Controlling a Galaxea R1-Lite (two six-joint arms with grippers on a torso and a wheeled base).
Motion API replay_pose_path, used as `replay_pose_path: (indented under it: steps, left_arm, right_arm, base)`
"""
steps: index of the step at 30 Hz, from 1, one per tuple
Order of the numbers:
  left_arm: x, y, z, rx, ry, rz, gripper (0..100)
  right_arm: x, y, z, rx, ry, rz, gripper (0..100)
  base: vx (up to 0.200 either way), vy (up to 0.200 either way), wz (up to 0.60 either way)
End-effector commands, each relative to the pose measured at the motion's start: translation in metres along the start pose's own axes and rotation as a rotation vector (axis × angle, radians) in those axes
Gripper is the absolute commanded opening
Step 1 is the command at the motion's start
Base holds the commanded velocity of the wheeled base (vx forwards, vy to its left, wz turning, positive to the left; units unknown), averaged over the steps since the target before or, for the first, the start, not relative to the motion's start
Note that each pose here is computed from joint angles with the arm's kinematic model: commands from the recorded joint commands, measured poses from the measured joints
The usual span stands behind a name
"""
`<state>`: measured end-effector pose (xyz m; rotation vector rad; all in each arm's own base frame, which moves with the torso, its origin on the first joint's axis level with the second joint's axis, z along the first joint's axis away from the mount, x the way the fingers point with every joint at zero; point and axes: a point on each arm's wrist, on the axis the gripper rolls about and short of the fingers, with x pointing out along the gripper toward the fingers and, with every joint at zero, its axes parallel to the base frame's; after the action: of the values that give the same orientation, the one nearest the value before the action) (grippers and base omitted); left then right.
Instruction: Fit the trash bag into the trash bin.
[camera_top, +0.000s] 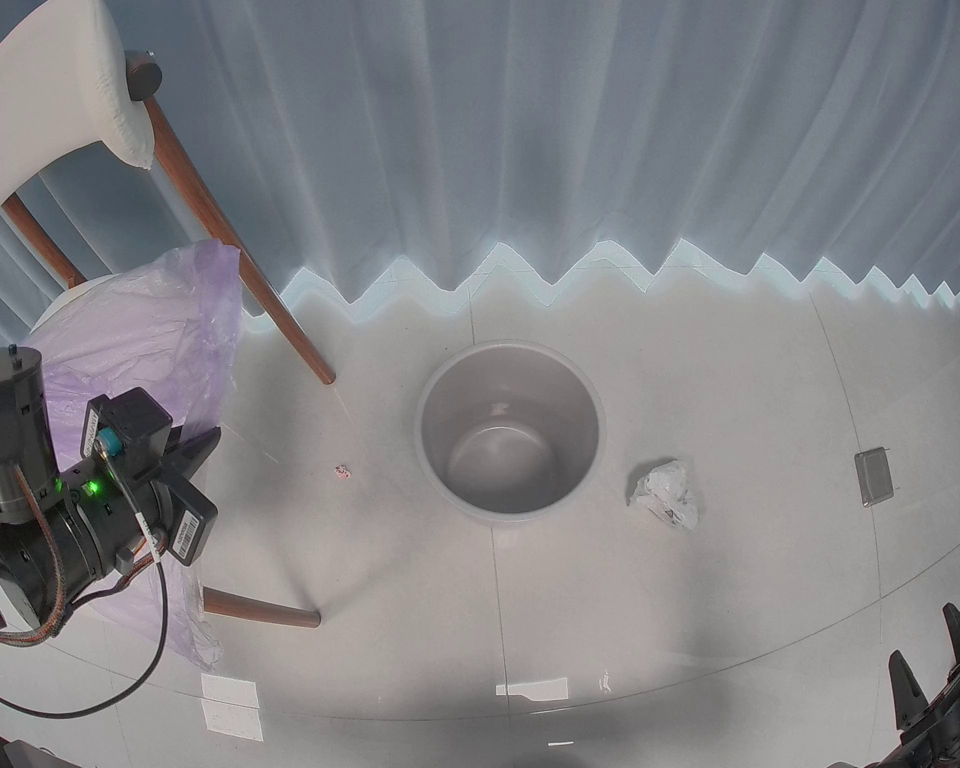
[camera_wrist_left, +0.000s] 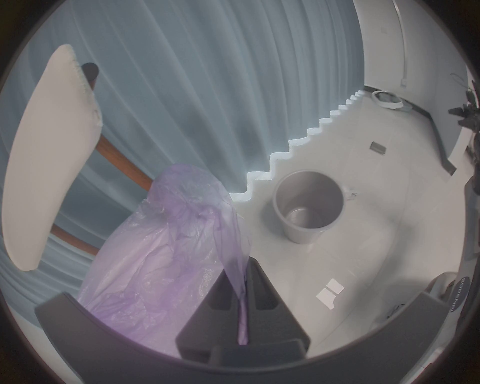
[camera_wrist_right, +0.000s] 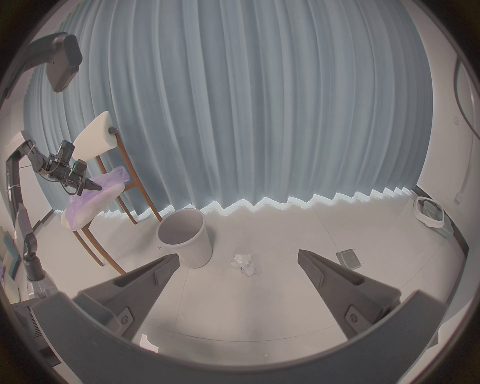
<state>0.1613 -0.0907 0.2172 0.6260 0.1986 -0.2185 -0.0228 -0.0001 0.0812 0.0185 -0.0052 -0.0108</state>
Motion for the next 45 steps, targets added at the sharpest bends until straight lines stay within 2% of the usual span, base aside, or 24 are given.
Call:
replay_pose_path:
  steps: [1, 11, 18, 24, 33, 35, 41, 43, 44, 45]
  left_arm:
    - [0.001, 0.002, 0.009, -0.026, -0.027, -0.050, 0]
    - [0.022, 0.000, 0.029, -0.049, -0.076, -0.222, 0]
    - [0.038, -0.004, 0.047, -0.056, -0.152, -0.346, 0]
    - [0.044, -0.015, 0.068, -0.109, -0.254, -0.523, 0]
    - [0.049, -0.026, 0.080, -0.186, -0.268, -0.616, 0]
    - [0.052, -0.029, 0.091, -0.237, -0.286, -0.663, 0]
    - [0.062, -0.033, 0.109, -0.332, -0.293, -0.692, 0]
    - [0.063, -0.034, 0.110, -0.337, -0.293, -0.692, 0]
    - [0.065, -0.038, 0.118, -0.395, -0.291, -0.714, 0]
    - [0.065, -0.038, 0.120, -0.411, -0.291, -0.719, 0]
  right_arm:
    - [0.000, 0.000, -0.005, 0.000, 0.001, 0.000, 100]
    - [0.000, 0.000, -0.005, 0.001, 0.000, -0.001, 100]
    - [0.000, 0.000, -0.005, 0.006, 0.000, -0.003, 100]
    - [0.000, 0.000, -0.005, 0.008, 0.000, -0.004, 100]
    - [0.000, 0.000, -0.005, 0.009, 0.000, -0.004, 100]
    - [0.000, 0.000, -0.005, 0.012, 0.000, -0.008, 100]
    - [0.000, 0.000, -0.005, 0.015, 0.000, -0.017, 100]
    - [0.000, 0.000, -0.005, 0.015, 0.000, -0.017, 100]
    - [0.000, 0.000, -0.005, 0.015, 0.000, -0.017, 100]
    - [0.000, 0.000, -0.005, 0.015, 0.000, -0.017, 100]
  base:
    - [0.000, 0.000, 0.00]
    - [0.000, 0.000, 0.00]
    - [0.000, 0.000, 0.00]
    - [0.000, 0.000, 0.00]
    - [0.000, 0.000, 0.00]
    - [0.000, 0.000, 0.00]
    - [0.000, 0.000, 0.00]
    - [0.000, 0.000, 0.00]
    - [0.000, 0.000, 0.00]
    - [0.000, 0.000, 0.00]
